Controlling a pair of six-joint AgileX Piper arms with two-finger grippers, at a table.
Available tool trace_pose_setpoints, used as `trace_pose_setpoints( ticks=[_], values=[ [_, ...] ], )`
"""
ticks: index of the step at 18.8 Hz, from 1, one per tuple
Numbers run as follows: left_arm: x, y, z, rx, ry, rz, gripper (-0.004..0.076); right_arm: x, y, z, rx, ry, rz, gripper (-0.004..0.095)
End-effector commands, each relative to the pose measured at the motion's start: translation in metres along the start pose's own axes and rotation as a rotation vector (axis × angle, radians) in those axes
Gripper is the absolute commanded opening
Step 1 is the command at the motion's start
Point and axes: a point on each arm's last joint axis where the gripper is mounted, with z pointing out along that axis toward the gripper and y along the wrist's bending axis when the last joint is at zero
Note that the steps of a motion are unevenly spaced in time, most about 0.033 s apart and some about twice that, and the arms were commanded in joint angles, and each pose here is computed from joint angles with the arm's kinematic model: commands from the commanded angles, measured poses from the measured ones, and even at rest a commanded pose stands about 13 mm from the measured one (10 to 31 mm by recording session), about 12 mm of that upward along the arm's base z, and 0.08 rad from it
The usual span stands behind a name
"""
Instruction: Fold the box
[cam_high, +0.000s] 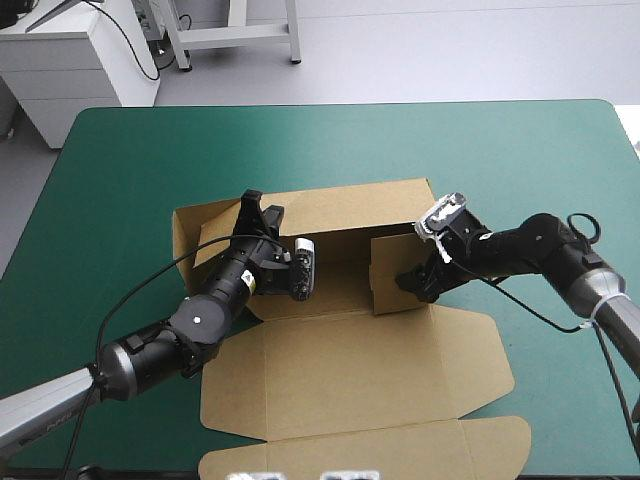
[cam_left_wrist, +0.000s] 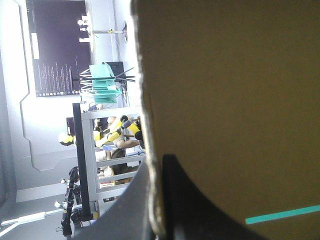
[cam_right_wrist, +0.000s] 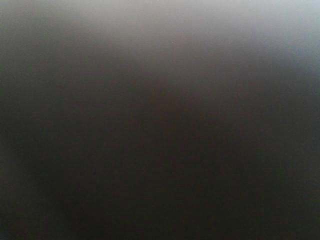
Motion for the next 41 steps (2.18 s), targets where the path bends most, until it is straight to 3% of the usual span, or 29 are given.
trace_pose_setpoints(
  ticks=[1,4,6,9,10,14,15,16,17,19,20,23,27,28,29,32,37,41],
  values=[
    [-0.011,0.007,-0.005,-0.003,-0.104,-0.004,-0.0008,-0.016,0.01,-0.005,0.079,-0.039,-0.048,0.0795],
    [-0.009,0.008,-0.005,-0.012,-0.082,-0.004,-0.0008,-0.013,0.013,-0.002,0.115,0.033,-0.056,0.0757],
    [-0.009,0.008,-0.005,-0.01,-0.088,-0.004,-0.0008,-0.011,0.012,-0.002,0.131,0.049,-0.015,0.0652],
    [-0.011,0.007,-0.005,-0.002,-0.105,-0.004,-0.0008,-0.014,0.013,-0.002,0.112,0.017,0.032,0.0063],
    [-0.011,0.007,-0.005,-0.002,-0.105,-0.004,-0.0008,-0.014,0.013,-0.002,0.11,0.02,0.031,-0.0013],
    [-0.01,0.007,-0.005,0.001,-0.094,-0.025,-0.0003,-0.013,0.016,-0.002,0.078,0.026,0.053,-0.002],
    [-0.011,0.009,-0.008,-0.001,-0.102,-0.044,0.0044,-0.014,0.017,-0.002,0.071,0.019,0.065,-0.0019],
    [-0.013,0.01,-0.012,-0.001,-0.112,-0.069,0.0136,-0.014,0.017,-0.002,0.068,0.015,0.07,-0.0018],
    [-0.018,0.013,-0.019,-0.016,-0.139,-0.067,0.0298,-0.014,0.017,-0.002,0.068,0.015,0.085,-0.0018],
    [-0.027,0.016,-0.031,-0.044,-0.171,-0.062,0.0457,-0.014,0.017,-0.002,0.068,0.014,0.101,-0.0018],
    [-0.035,0.02,-0.043,-0.079,-0.194,-0.046,0.0494,-0.014,0.017,-0.002,0.068,0.013,0.114,-0.0018],
    [-0.057,0.031,-0.084,-0.193,-0.291,-0.009,0.0493,-0.017,0.017,-0.003,0.069,0.004,0.13,-0.0018],
    [-0.074,0.031,-0.112,-0.215,-0.422,-0.006,0.044,-0.017,0.017,-0.003,0.07,0.002,0.131,-0.0018],
    [-0.077,0.031,-0.118,-0.216,-0.451,-0.005,0.039,-0.017,0.017,-0.003,0.07,0.002,0.131,-0.0018],
    [-0.083,0.03,-0.127,-0.218,-0.494,-0.002,0.0236,-0.017,0.017,-0.003,0.07,0.002,0.132,-0.0018],
    [-0.088,0.03,-0.133,-0.213,-0.526,-0.004,-0.0006,-0.017,0.017,-0.003,0.07,0.002,0.132,-0.0018],
    [-0.092,0.052,-0.142,-0.087,-0.56,-0.278,0.0019,-0.016,0.017,-0.003,0.068,0.004,0.141,-0.0018],
    [-0.091,0.082,-0.154,-0.075,-0.569,-0.412,0.0019,-0.017,0.017,-0.003,0.069,0.003,0.141,-0.0018]
  ],
)
